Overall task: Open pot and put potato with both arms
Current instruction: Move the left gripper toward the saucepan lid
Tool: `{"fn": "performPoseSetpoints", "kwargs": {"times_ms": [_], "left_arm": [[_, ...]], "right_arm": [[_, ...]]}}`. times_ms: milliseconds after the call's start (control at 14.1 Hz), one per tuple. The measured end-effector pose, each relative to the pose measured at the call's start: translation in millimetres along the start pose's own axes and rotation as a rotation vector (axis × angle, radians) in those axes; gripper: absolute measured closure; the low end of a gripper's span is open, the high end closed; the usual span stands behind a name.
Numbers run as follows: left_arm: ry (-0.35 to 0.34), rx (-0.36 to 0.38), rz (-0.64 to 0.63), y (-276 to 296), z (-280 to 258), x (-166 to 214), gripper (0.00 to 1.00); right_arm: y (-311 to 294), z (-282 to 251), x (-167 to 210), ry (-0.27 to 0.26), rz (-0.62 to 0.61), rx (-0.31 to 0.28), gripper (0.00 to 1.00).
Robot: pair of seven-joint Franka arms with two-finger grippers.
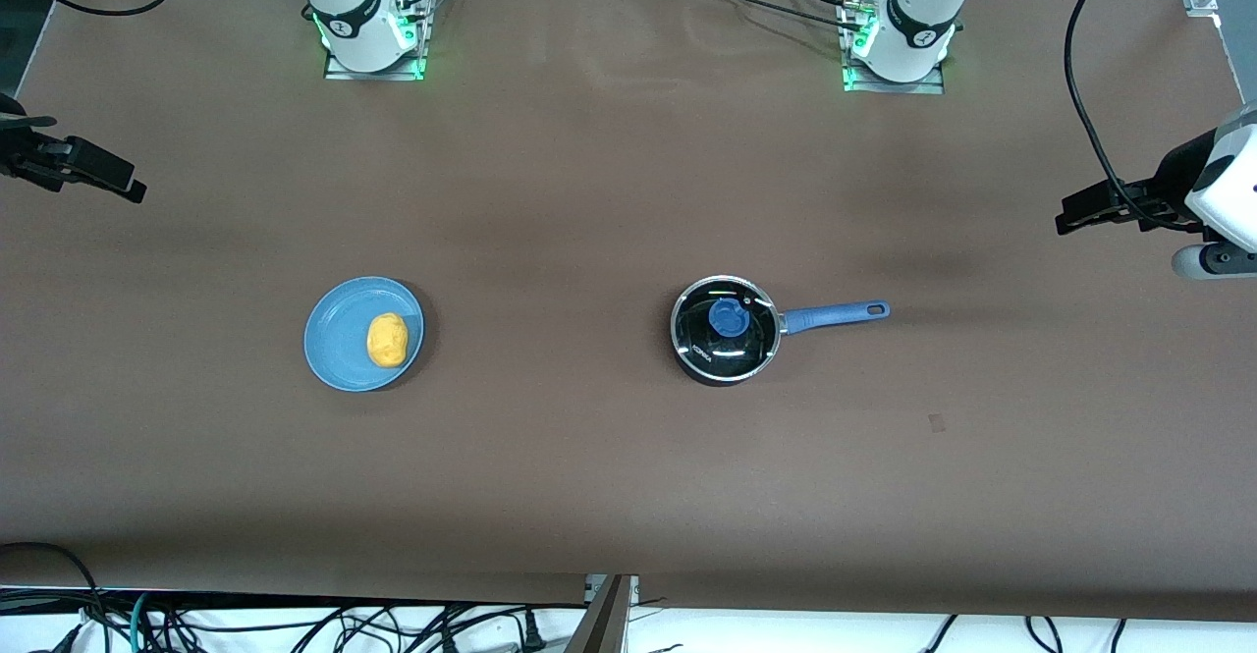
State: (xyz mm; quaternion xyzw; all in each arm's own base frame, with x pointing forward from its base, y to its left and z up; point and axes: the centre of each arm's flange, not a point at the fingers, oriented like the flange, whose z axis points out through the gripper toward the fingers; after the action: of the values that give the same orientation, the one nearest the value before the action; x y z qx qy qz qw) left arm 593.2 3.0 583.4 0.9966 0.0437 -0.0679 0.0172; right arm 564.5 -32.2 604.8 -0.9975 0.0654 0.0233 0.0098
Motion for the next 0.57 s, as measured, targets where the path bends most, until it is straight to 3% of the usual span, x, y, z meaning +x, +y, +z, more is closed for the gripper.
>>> {"fn": "performPoseSetpoints", "kwargs": {"times_ms": [569], "left_arm": [[-0.007, 0.001, 0.001, 0.8, 3.2, 1.5, 0.0]], "right_arm": [[-31.7, 0.7, -3.1, 0.002, -0.065, -0.032, 0.0]]}}
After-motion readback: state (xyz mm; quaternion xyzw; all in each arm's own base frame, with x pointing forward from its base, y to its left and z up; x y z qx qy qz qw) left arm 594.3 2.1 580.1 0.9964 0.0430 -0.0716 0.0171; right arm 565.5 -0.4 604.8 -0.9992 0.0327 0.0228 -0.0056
